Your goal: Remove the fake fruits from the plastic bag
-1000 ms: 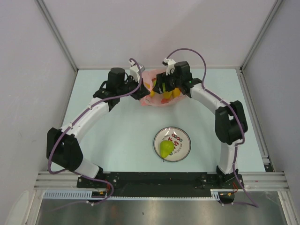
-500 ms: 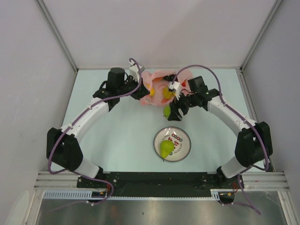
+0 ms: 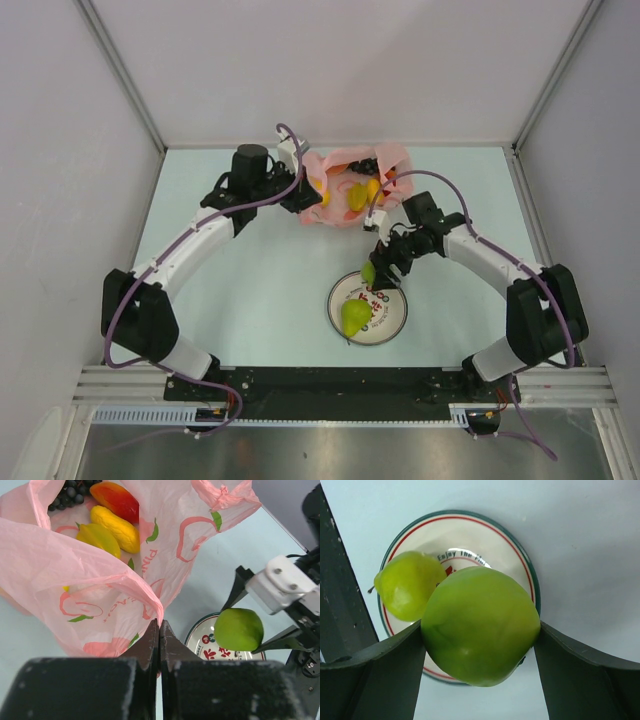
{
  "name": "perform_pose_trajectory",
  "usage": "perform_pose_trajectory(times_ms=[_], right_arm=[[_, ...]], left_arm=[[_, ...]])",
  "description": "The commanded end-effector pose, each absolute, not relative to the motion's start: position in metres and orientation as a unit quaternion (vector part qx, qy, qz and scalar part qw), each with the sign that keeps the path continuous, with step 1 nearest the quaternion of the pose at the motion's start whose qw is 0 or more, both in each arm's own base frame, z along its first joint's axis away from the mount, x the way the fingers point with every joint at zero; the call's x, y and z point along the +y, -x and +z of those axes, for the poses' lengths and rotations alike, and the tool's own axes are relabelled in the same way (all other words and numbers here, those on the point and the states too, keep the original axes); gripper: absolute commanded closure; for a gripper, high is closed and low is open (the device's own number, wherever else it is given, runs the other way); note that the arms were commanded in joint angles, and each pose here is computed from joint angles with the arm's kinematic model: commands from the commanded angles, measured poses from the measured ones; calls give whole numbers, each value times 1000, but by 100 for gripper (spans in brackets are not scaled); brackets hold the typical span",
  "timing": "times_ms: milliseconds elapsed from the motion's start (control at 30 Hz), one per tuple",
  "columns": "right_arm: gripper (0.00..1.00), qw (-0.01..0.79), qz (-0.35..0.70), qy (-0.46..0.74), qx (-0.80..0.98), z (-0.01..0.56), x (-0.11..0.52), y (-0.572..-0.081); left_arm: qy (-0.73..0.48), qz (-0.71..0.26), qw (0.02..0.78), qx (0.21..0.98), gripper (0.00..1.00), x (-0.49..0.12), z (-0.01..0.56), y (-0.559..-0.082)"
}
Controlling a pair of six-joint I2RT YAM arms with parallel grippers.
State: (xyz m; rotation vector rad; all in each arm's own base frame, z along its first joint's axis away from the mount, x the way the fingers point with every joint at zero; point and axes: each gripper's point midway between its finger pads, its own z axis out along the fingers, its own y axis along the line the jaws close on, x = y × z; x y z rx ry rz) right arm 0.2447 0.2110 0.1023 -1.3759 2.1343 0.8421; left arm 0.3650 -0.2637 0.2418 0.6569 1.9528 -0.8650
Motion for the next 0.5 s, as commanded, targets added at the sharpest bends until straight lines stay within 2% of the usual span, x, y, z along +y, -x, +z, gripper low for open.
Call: perform_pose_trajectory(times_ms=[0,133,400,467], right_arm=[[43,248,350,463,776,102,238,-261],[43,228,381,421,791,97,259,-261],[44,196,367,421,806,83,273,-251],[41,181,372,424,805,79,276,-246]], left_arm=[[-263,-361,451,772,100,-267,255,-364],[-266,-359,453,772,100,-265,255,-359],[-265,-354,450,776,100,-260,248,-351],[-265,-354,449,776,100,-259,247,-350]])
